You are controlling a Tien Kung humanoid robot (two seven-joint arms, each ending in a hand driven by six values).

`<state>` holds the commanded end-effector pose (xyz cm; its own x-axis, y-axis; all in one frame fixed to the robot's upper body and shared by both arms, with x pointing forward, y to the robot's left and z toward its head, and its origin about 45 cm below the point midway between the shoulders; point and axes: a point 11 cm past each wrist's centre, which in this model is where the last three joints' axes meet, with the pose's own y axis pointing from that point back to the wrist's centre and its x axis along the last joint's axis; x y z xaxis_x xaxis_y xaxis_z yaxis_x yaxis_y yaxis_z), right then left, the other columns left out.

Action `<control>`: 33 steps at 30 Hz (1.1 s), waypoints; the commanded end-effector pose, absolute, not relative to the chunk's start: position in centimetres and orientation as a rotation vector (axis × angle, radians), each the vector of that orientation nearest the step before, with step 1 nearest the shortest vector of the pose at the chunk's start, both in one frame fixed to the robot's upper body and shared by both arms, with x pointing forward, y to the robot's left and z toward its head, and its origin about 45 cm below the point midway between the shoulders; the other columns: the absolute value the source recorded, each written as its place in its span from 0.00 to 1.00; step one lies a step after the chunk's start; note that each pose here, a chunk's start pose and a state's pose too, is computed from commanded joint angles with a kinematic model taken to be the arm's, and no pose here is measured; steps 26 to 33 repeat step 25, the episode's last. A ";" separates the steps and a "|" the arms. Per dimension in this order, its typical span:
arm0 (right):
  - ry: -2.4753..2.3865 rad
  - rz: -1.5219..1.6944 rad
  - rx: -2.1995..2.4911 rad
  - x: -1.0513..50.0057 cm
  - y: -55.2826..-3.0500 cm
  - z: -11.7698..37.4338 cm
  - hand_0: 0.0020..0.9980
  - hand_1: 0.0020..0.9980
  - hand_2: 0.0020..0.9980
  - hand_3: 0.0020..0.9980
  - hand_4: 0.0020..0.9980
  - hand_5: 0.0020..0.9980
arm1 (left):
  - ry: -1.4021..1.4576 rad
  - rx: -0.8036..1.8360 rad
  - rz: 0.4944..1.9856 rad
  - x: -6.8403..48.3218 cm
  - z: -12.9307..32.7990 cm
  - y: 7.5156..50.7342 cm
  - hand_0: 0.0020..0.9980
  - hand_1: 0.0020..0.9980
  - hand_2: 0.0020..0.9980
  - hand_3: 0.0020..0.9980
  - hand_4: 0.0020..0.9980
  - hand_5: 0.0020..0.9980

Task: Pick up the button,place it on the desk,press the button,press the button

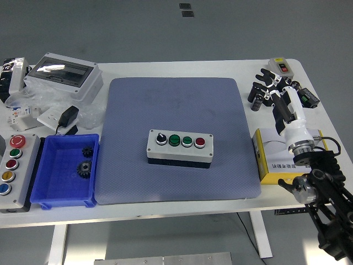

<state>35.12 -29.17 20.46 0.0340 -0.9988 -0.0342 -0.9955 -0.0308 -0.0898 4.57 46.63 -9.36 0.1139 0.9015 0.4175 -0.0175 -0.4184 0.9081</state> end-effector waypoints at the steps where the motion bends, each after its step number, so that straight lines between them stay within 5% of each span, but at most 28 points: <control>1: 2.124 -0.056 -2.192 35.1 -29.2 20.4 0.76 0.73 0.74 0.74 0.81 0.61 | 0.892 1.576 1.422 4.5 -9.4 46.6 0.63 0.54 0.53 0.59 0.62 0.19; 33: 2.113 -0.158 -2.143 34.8 -30.5 23.2 0.76 0.73 0.74 0.73 0.79 0.59 | 0.913 1.553 1.423 4.6 -9.9 45.4 0.63 0.55 0.53 0.60 0.62 0.19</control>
